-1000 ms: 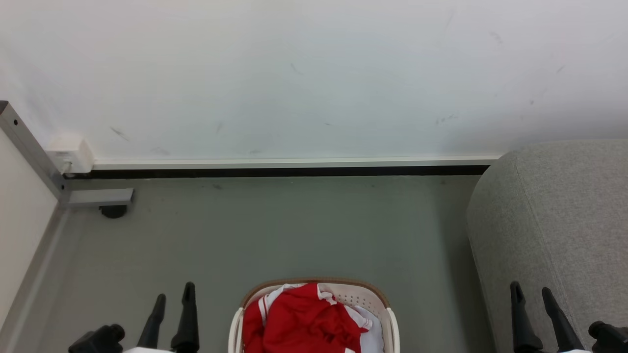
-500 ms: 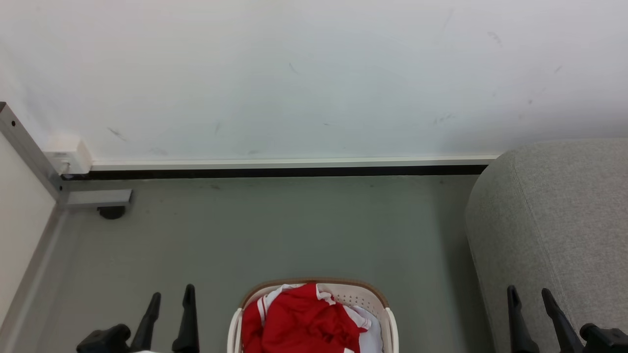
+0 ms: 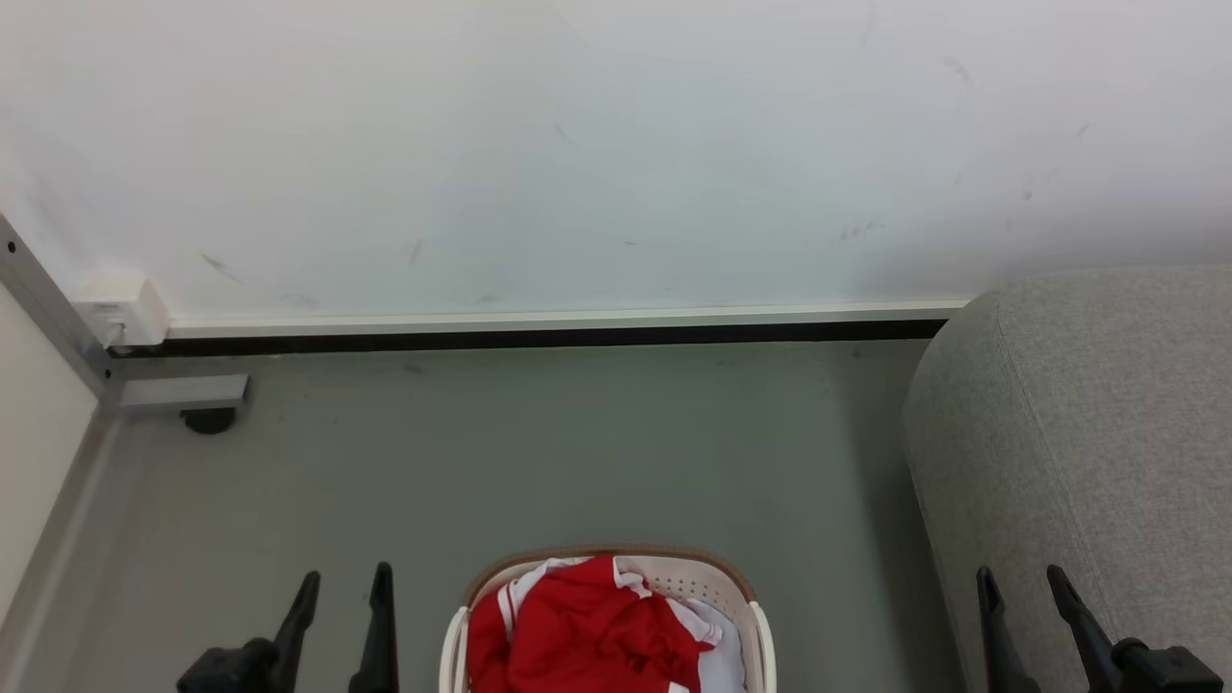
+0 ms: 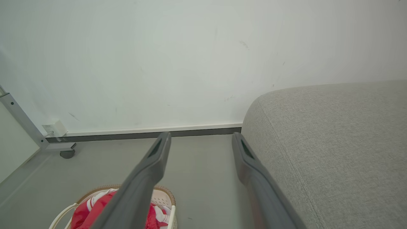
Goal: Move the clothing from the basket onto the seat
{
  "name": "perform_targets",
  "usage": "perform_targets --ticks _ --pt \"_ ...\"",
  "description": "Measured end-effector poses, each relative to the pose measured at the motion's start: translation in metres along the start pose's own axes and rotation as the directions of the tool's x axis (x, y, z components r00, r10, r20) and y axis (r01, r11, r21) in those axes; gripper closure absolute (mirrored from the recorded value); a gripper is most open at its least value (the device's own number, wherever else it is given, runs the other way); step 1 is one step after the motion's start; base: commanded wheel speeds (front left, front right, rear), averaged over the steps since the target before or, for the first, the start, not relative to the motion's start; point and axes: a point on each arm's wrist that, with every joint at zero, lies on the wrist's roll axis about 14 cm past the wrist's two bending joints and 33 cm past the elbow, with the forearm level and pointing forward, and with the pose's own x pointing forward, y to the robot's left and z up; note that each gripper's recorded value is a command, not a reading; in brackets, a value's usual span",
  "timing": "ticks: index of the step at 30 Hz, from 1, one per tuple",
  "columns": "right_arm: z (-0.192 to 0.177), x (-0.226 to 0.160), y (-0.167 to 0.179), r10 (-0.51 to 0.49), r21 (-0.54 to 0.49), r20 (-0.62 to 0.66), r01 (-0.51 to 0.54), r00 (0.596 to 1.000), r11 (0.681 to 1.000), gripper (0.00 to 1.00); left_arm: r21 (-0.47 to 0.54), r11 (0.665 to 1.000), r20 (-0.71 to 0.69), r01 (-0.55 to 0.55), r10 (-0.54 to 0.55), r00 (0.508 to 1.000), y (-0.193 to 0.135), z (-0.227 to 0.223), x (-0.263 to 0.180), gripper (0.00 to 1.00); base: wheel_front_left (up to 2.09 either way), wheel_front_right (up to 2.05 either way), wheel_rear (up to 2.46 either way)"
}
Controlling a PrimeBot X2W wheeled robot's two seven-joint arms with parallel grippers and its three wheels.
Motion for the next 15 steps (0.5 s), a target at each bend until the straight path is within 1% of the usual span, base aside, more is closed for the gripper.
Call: perform_targets --ticks 8,15 --pt "-0.0016 -0.0026 -0.0028 -0.001 -0.055 -0.002 0.001 1.000 0.998 0.00 0.075 0.997 -0.001 0.023 -0.023 1.000 -0.0039 -0.0022 0.0001 0.00 0.00 0.00 0.00" --pt "-0.0024 -0.0031 -0.0023 0.008 -0.102 0.000 -0.008 1.000 0.995 0.00 0.119 0.992 0.000 0.038 -0.038 0.999 -0.0061 -0.0037 0.0009 0.00 0.00 0.00 0.00"
